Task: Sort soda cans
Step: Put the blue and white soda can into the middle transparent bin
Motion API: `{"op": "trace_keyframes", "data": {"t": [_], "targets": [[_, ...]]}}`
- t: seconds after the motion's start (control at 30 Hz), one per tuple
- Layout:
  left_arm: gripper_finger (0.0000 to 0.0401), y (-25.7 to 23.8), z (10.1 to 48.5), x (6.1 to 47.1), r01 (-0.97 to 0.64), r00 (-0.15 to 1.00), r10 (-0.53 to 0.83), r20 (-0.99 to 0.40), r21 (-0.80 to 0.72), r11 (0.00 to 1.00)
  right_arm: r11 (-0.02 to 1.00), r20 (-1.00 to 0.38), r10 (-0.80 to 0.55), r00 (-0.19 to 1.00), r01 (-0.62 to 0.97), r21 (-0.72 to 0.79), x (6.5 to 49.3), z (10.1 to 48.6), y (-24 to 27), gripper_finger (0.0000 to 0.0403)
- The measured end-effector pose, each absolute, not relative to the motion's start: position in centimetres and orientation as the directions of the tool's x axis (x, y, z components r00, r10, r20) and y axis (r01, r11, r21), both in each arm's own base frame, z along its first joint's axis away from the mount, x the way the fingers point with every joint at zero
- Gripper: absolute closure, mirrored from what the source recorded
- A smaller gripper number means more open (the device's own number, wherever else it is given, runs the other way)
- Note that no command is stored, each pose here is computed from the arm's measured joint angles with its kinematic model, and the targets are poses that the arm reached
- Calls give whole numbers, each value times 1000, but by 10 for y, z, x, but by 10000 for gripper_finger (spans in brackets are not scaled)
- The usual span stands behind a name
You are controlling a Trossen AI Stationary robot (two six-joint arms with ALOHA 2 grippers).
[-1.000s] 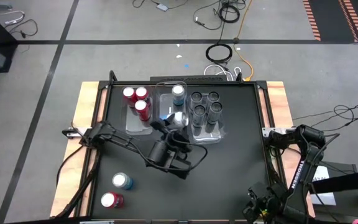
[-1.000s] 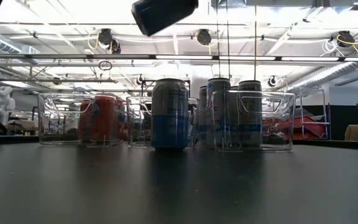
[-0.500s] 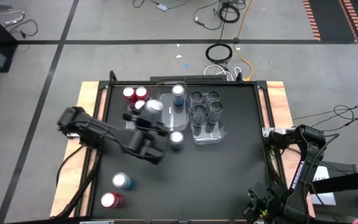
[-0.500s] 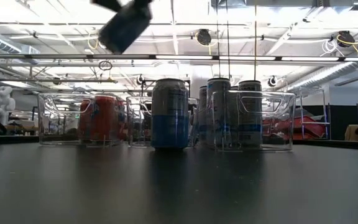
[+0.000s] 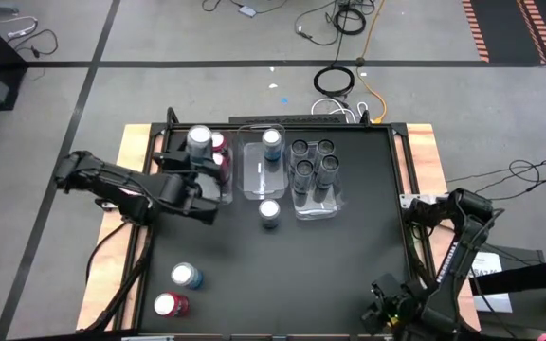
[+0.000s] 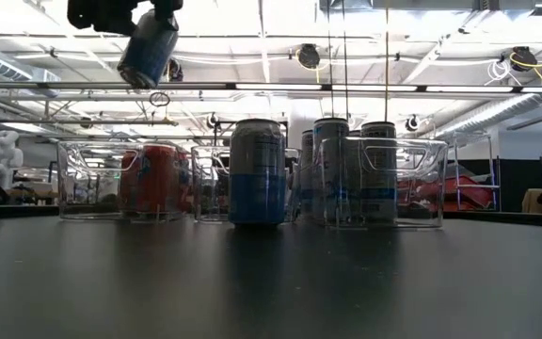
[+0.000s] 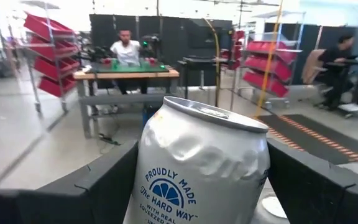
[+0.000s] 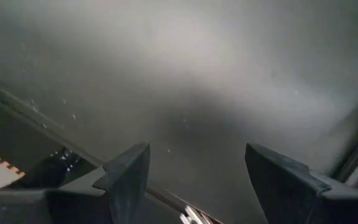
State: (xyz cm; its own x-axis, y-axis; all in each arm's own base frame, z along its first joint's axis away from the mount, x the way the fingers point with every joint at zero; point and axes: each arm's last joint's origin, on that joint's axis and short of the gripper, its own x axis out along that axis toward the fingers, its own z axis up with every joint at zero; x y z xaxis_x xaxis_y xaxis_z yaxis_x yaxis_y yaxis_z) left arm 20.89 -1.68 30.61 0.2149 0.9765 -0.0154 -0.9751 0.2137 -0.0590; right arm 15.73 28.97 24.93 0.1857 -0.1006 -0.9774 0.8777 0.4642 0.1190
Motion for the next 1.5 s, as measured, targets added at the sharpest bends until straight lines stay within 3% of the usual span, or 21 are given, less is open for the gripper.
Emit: {"op": "trace_keyframes", "data": {"t": [0.4,0.63,0.9,1.13,1.33,1.43,1.5], "targets": [[72,33,310,200,-998,-24,1000,-13,58,-24,386,-972,-118,205,911,146,185,250,275,147],[72,31,312,199,-999,-13,1000,-11,47,-13,375,-971,-123,203,916,144,194,250,269,147],[72,-5,309,213,-983,159,987,-26,-98,156,430,-971,-133,197,894,122,203,250,262,147],[72,-36,299,247,-952,306,938,-161,-58,300,467,-971,-132,198,876,115,198,250,265,147],[72,-58,296,300,-796,554,776,-301,82,600,506,-971,-125,202,855,113,189,250,271,147],[72,-61,302,322,-657,703,649,-291,84,749,521,-971,-121,204,846,113,185,250,275,147],[72,-58,306,331,-609,753,606,-255,77,789,530,-971,-119,205,840,113,182,250,277,147]]}}
